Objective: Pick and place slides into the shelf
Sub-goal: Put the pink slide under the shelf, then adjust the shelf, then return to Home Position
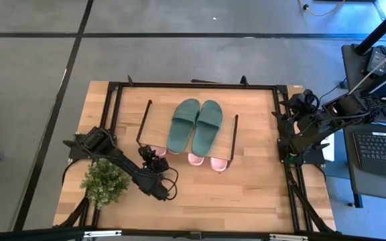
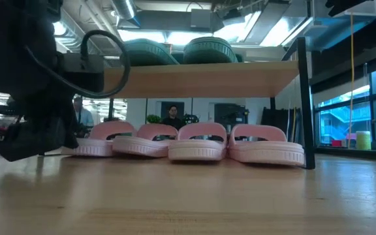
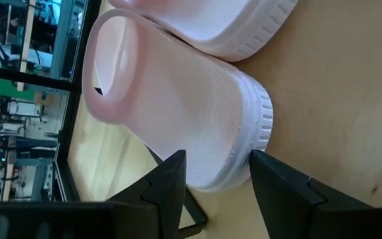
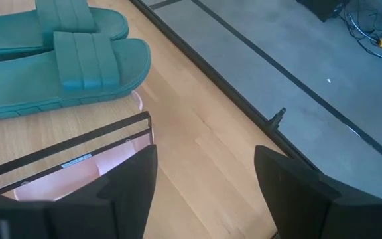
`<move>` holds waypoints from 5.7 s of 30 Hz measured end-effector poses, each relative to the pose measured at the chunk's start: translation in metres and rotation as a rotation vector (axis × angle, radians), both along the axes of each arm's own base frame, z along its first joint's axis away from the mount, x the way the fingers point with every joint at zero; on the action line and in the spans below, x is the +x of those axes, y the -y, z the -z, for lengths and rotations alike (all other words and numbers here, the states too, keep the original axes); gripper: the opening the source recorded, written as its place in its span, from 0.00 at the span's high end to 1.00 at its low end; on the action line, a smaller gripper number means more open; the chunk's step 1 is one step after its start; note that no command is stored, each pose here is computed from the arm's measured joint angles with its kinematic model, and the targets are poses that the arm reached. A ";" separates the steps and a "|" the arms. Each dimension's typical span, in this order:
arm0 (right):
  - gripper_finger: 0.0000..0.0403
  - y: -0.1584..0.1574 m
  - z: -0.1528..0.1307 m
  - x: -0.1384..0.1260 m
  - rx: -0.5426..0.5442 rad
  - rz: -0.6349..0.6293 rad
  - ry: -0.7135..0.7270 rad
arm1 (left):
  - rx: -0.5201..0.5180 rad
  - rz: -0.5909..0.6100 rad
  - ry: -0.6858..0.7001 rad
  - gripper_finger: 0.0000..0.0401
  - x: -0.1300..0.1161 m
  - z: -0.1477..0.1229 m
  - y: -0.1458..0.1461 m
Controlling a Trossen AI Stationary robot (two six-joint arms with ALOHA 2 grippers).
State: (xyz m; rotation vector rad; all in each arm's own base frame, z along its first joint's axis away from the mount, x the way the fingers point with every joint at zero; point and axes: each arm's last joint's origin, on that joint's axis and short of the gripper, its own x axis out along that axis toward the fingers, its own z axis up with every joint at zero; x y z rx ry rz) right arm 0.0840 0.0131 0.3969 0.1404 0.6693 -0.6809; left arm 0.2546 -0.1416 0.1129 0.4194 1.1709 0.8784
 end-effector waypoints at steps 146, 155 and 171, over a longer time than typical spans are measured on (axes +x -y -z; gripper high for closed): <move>0.37 0.003 0.046 0.001 -0.234 -0.526 0.521 | -0.380 1.020 1.382 0.60 -0.205 -0.203 -0.121; 0.37 0.004 0.048 0.007 -0.246 -0.507 0.481 | -0.173 0.707 1.314 0.60 -0.193 -0.172 -0.128; 0.37 0.004 0.052 0.008 -0.260 -0.516 0.433 | 0.010 0.412 1.311 0.60 -0.187 -0.144 -0.147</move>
